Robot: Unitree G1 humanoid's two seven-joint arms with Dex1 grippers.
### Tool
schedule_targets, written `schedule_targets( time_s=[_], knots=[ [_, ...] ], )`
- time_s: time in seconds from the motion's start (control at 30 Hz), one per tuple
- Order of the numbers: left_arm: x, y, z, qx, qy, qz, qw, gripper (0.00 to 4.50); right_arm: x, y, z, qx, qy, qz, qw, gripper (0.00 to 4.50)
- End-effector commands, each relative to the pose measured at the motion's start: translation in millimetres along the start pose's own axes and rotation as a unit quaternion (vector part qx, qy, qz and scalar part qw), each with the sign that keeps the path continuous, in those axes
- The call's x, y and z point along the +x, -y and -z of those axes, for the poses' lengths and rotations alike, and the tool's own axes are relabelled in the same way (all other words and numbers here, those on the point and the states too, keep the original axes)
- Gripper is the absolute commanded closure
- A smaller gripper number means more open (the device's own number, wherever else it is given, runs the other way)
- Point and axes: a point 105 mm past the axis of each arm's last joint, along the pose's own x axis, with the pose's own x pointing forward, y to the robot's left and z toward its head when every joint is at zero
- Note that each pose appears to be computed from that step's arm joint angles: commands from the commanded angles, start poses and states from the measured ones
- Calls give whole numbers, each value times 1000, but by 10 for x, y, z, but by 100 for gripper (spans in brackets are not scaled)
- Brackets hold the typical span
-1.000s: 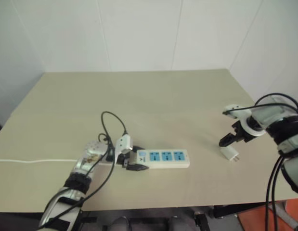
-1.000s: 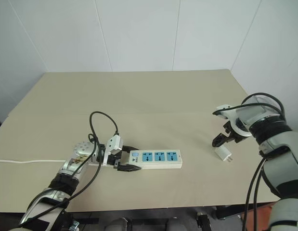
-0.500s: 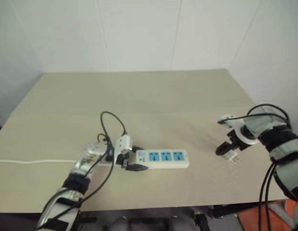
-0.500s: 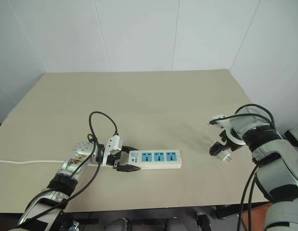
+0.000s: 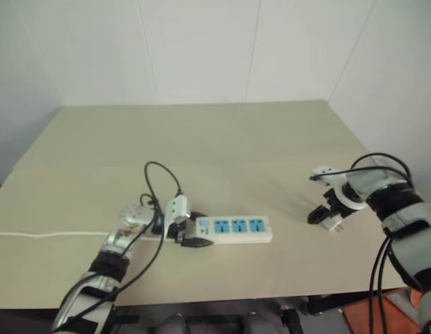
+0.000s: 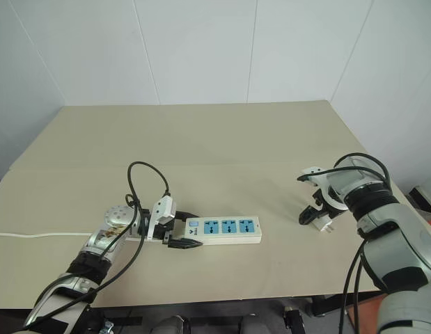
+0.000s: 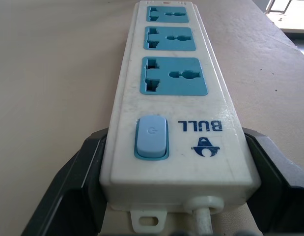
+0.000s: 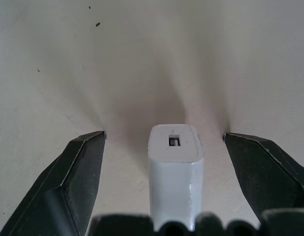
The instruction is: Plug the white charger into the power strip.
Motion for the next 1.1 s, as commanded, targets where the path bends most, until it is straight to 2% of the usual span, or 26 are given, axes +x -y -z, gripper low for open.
schedule_targets(
  time_s=[0.03,0.2,0.33,0.37,0.5,0.63,0.67,0.77,0.87,0.93,0.97,1.1],
  knots=[
    [-26,59,126,-17,-27,7,999,121,0,4,9,-1,4,-4,1000,38],
    [-34,59,130,-17,-28,5,999,121,16,-29,27,-4,0,-9,1000,182],
    [-49,49,132,-16,-30,3,999,121,13,-63,27,-7,0,-13,1000,321],
    [-53,46,133,-16,-30,2,999,121,6,-74,23,-10,2,-15,1000,339],
    [-68,33,137,-17,-31,-2,999,121,-85,-75,-85,-15,40,-8,999,339],
    [-86,19,137,-17,-31,-5,999,121,-272,-146,-387,-53,156,-6,986,339],
    [-91,15,136,-17,-31,-6,999,121,-345,-210,-499,-77,205,-11,976,339],
    [-110,-2,136,-17,-31,-9,999,121,-621,-510,-810,-118,365,-58,921,339],
    [-127,-24,130,-16,-32,-12,999,121,-844,-846,-981,-138,494,-111,851,339],
    [-142,-42,123,-16,-33,-15,999,121,-946,-1120,-1042,-175,570,-121,794,339],
    [-149,-50,120,-16,-33,-16,999,121,-968,-1238,-1048,-187,591,-127,774,339],
    [-165,-75,104,-14,-34,-20,999,121,-918,-1692,-1028,-210,623,-198,727,339]
  ],
)
